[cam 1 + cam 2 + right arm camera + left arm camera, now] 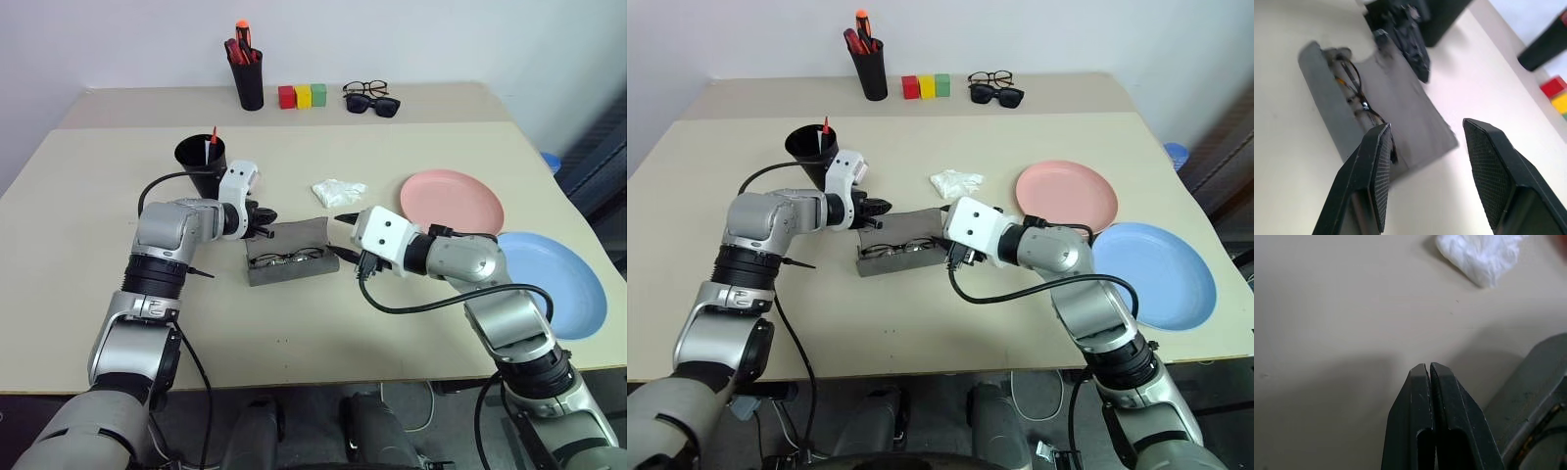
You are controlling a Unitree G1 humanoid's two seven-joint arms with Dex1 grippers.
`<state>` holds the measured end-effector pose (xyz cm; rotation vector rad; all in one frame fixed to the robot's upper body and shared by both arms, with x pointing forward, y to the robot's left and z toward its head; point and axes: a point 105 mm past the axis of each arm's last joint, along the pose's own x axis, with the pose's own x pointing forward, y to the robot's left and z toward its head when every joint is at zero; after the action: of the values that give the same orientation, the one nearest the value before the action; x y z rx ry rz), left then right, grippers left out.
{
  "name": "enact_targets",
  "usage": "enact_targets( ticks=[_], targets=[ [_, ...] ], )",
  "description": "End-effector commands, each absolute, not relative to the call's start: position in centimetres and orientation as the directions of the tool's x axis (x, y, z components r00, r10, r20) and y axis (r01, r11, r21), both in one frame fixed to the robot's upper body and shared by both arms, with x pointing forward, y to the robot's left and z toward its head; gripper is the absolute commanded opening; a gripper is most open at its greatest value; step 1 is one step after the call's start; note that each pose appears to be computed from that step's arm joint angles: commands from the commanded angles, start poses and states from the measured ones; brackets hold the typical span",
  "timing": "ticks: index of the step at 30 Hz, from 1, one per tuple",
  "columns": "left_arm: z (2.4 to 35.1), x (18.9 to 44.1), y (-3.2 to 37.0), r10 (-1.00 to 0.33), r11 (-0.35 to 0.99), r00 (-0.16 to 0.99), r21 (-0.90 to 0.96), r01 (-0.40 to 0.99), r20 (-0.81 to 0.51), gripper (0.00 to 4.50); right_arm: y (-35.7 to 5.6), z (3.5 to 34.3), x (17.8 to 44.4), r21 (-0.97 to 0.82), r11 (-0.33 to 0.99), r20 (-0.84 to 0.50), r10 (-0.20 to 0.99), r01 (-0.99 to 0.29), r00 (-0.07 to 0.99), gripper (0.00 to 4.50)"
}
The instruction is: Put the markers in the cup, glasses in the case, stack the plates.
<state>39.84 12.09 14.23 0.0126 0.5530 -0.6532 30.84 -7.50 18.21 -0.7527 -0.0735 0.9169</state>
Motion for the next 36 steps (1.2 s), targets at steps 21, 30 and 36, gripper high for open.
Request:
enact_targets(
  ticks=[21,30,36],
  targets=[
    [14.7,29.0,10.8,-0.824,0.513,0.532,0.141,0.847,-0.195,0.06,-20.0,13.2,35.6,-0.631,0.656,-0.406,0.174,-0.414,0.897,2.35],
    [15.8,28.3,10.2,-0.856,0.483,0.501,0.146,0.863,-0.130,0.00,-21.5,11.7,36.7,-0.669,0.658,-0.386,0.089,-0.345,0.918,0.69],
    [16.0,28.3,9.8,-0.861,0.481,0.498,0.157,0.863,-0.101,0.00,-20.6,13.1,36.8,-0.793,0.527,-0.275,0.140,-0.307,0.951,0.10]
  ],
)
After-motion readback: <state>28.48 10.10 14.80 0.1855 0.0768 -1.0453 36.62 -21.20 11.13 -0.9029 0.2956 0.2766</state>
